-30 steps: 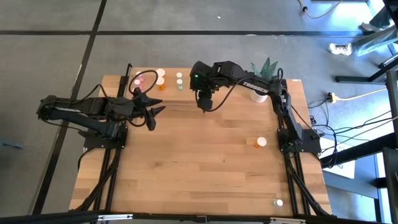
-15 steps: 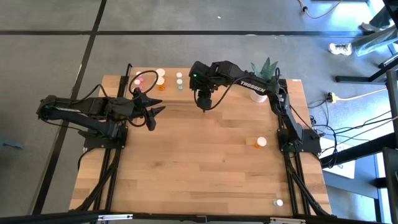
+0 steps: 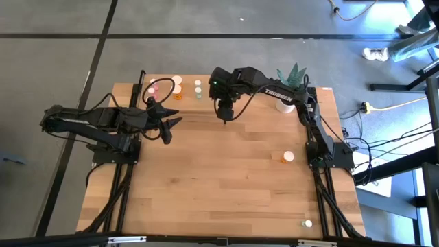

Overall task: Pick and place medicine bottles onto shelf by color
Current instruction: Put the yellow pill bottle on the shelf aligned with the other yellow pill bottles

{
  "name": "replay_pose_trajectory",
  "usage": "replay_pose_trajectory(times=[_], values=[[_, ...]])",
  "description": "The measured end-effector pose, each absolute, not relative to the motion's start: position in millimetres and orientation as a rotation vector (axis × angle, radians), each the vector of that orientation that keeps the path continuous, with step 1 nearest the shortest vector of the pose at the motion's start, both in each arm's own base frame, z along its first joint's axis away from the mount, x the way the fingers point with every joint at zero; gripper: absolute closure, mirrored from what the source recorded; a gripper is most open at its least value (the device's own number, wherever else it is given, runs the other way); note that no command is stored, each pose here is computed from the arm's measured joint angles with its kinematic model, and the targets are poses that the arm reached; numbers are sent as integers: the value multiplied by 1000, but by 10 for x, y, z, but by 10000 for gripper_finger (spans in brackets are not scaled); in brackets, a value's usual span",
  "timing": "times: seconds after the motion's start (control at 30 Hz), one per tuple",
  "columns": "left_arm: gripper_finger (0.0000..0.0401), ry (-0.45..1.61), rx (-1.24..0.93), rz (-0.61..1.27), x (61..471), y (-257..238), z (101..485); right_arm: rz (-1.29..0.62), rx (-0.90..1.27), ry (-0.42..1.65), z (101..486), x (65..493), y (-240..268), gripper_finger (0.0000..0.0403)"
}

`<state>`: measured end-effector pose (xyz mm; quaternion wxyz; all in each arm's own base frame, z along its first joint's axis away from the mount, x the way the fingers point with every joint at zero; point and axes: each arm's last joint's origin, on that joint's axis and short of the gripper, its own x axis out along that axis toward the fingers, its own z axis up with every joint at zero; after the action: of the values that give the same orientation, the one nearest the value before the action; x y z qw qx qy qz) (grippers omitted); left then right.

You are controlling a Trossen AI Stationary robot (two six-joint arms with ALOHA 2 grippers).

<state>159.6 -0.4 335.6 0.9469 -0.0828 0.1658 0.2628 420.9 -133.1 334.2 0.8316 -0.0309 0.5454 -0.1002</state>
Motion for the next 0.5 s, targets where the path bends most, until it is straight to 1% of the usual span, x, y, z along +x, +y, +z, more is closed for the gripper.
replay_pose_trajectory(times=[0.5], values=[[257,337,-169,535,1595,-4,3356,-216,-64,1155,3342,4208,-1340,278]])
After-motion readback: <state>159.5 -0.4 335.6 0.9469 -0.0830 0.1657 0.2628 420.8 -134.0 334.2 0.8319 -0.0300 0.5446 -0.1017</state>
